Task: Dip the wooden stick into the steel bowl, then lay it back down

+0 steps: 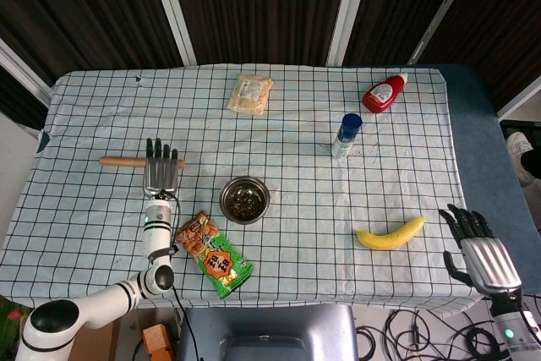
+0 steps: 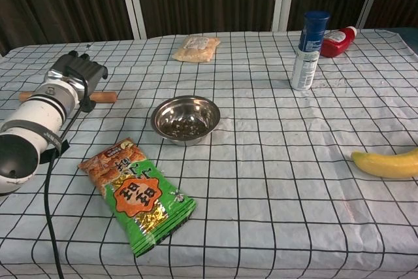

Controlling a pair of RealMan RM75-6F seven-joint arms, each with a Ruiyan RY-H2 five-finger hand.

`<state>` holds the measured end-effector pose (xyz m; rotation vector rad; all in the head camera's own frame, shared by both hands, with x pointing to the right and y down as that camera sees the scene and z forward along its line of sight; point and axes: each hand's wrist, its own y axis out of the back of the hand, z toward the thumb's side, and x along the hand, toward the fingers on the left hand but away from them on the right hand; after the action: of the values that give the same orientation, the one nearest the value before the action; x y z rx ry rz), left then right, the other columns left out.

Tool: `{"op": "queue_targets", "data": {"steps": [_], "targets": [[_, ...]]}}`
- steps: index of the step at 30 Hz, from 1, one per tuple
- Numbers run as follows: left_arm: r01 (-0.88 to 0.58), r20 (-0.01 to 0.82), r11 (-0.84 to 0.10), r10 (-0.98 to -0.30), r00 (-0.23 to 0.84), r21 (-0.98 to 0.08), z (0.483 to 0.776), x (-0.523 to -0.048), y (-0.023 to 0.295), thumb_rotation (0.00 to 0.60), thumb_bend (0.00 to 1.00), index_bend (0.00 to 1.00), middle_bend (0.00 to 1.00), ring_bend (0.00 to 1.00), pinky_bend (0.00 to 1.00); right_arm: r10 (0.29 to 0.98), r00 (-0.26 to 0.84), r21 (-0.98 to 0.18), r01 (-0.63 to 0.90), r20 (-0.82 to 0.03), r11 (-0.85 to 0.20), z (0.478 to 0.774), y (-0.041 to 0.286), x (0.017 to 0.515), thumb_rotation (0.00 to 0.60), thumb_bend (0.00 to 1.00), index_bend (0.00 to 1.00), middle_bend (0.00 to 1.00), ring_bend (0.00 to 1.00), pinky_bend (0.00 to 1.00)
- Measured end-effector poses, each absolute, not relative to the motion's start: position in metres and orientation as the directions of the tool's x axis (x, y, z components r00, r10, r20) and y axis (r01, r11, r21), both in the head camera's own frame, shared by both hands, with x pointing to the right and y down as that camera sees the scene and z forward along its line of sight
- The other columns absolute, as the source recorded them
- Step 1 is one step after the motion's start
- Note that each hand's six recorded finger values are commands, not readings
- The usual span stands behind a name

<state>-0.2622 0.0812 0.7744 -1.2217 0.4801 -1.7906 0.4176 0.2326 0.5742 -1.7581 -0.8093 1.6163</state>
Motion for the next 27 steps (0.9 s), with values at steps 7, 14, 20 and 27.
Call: {"op": "queue_targets", "data": {"steps": [7, 14, 20, 27], "targets": [[0.498, 0.531, -0.511, -0.84, -0.114, -0.701, 0.779, -0.265, 0.078, 0.6, 0.39, 0.25, 0.19, 0.05, 0.0, 0.776, 0.065, -0.776, 0.033, -0.627, -0.63, 0.574, 0.233, 0.419, 0.6, 0.48, 0.0, 0.0, 0.0, 0.0], [0.569, 0.521, -0.498, -0.842, -0.137, -0.655, 0.791, -0.281, 0.074, 0.6, 0.4, 0.28, 0.21, 0.07, 0.0, 0.776, 0.052, -0.775, 0.03, -0.629, -0.631, 0.572, 0.233, 0.422, 0.6, 0.48, 0.0, 0.0, 0.0, 0.0], [0.59, 0.541, -0.503, -0.831, -0.129, -0.632, 0.803, -0.282, 0.076, 0.6, 0.39, 0.32, 0.24, 0.09, 0.0, 0.78, 0.034, -0.78, 0.029, -0.625, -0.626, 0.57, 0.232, 0.427, 0.6, 0.48, 0.0, 0.0, 0.0, 0.0], [0.596, 0.548, -0.497, -0.829, -0.112, -0.63, 0.81, -0.28, 0.078, 0.6, 0.4, 0.4, 0.28, 0.13, 0.0, 0.768, 0.029, -0.768, 0.027, -0.64, -0.64, 0.569, 0.233, 0.43, 0.6, 0.48, 0.0, 0.0, 0.0, 0.0]]}}
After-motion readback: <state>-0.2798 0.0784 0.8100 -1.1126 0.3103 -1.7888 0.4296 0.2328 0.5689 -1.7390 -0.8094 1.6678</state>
